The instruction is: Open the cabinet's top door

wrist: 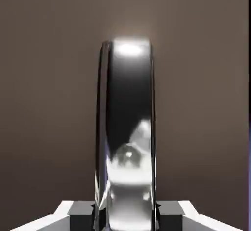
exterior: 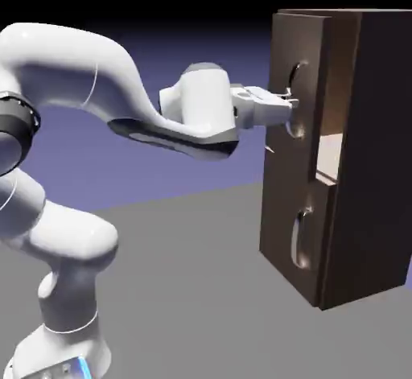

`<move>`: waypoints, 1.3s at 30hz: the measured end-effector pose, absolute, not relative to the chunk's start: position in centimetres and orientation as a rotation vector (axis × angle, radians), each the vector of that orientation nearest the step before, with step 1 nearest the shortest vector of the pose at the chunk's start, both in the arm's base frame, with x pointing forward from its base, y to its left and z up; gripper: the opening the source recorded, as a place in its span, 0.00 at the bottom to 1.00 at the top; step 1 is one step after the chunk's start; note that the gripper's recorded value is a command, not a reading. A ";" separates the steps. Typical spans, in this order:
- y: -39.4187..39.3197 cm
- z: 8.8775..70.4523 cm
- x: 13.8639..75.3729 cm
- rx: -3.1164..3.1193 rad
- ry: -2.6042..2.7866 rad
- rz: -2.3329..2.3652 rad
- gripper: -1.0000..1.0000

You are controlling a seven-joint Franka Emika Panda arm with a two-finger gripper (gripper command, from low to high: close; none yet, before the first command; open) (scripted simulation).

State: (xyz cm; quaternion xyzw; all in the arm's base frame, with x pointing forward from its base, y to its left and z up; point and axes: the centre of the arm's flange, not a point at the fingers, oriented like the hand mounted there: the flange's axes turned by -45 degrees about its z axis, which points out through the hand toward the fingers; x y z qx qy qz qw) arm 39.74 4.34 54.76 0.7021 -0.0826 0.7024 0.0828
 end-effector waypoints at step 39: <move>18.2 54.8 32.7 1.735 -0.756 1.737 0.00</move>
